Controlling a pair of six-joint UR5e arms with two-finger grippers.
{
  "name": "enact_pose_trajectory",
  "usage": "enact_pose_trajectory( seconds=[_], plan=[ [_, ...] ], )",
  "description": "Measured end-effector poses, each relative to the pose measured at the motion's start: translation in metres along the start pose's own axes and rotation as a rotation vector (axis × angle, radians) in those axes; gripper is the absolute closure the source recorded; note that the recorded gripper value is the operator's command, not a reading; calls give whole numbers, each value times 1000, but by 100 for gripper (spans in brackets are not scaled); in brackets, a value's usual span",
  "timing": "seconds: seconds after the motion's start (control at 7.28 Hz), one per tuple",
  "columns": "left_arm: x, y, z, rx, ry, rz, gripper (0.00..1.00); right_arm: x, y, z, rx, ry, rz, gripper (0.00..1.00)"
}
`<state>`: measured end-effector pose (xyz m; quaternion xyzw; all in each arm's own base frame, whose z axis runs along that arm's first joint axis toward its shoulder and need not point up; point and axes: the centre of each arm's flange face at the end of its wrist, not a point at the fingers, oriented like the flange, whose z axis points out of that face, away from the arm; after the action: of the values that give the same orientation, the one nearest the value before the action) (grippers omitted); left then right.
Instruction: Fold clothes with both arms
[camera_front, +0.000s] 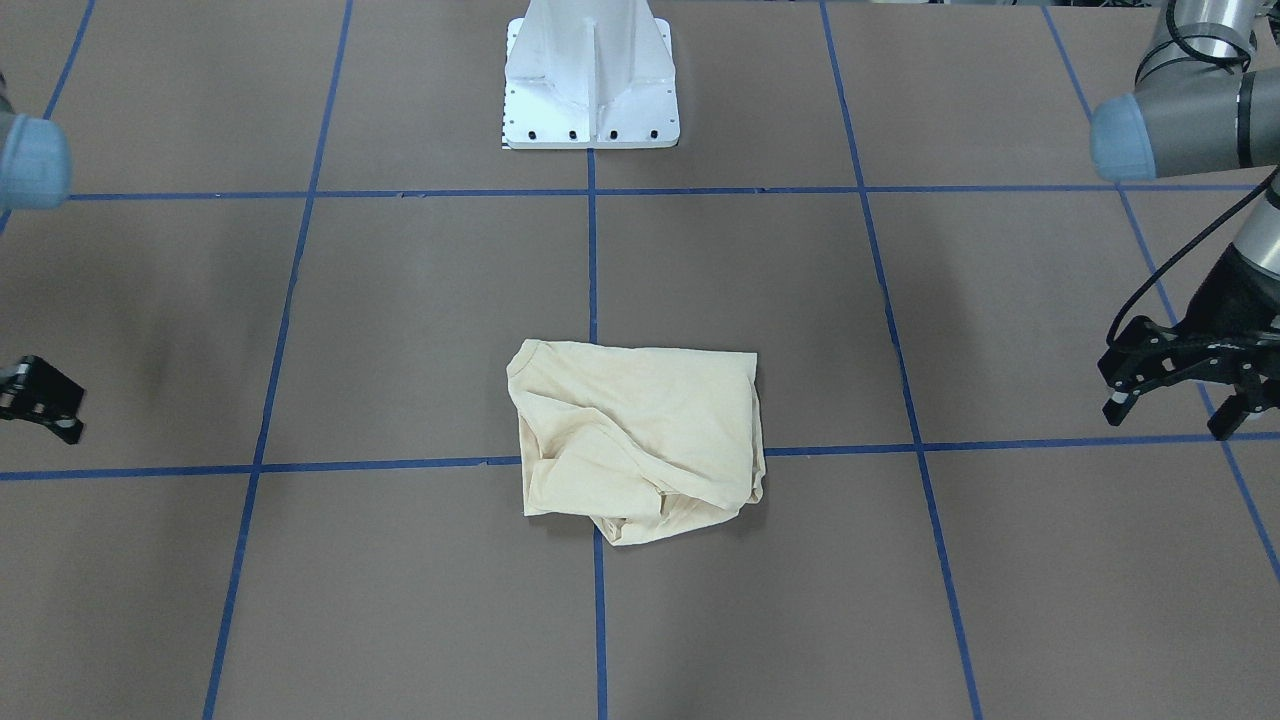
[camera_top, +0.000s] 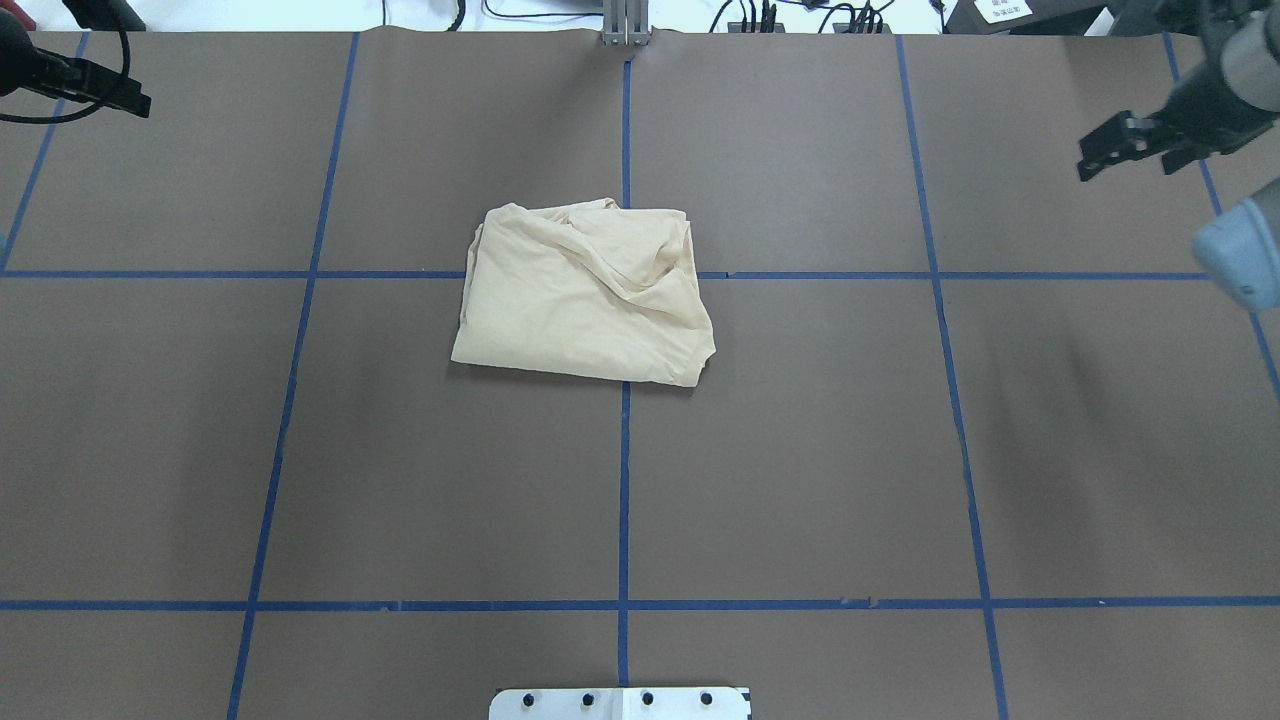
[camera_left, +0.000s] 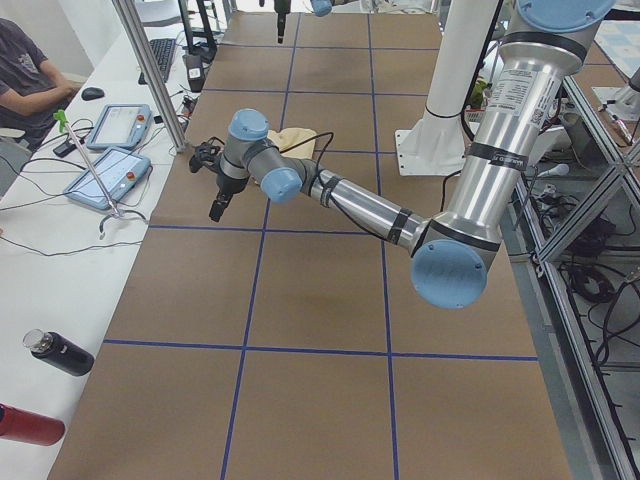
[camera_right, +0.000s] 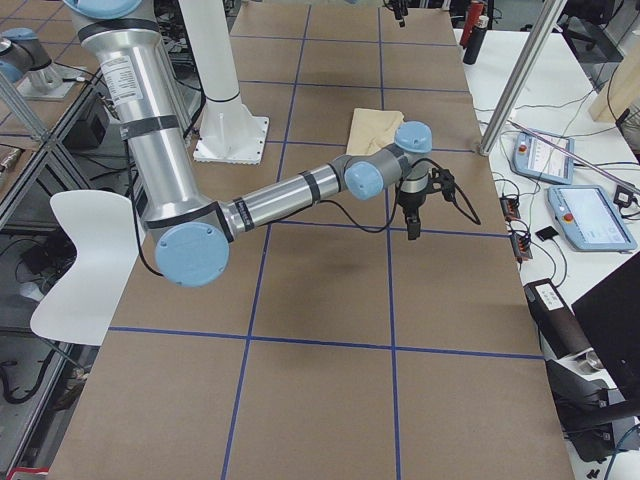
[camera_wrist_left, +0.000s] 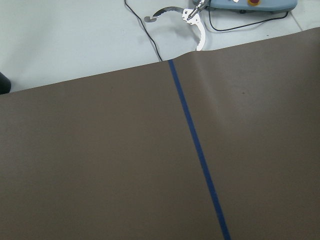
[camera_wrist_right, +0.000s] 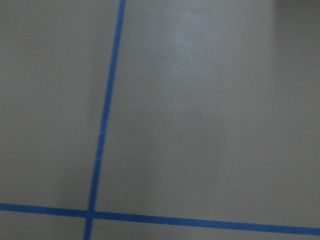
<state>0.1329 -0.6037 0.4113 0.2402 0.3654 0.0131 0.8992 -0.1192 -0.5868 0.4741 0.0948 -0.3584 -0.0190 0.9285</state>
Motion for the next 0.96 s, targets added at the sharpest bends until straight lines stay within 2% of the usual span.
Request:
enact_pose_trajectory(
  seconds=[0.27,0.55,0.82,0.96],
  plan=[
    [-65,13,-14,-5,-52,72,1,116,49,-8,-63,36,-65,0],
    [-138,20,-27,-34,-47,130,1,178,70,-36,-107,21,5,0],
    [-194,31,-36,-51,-32,242,1,197,77,-55,-95,-15,53,0],
    [-209,42,-34,-55,-34,261,1,203,83,-53,-93,-15,60,0]
  ],
)
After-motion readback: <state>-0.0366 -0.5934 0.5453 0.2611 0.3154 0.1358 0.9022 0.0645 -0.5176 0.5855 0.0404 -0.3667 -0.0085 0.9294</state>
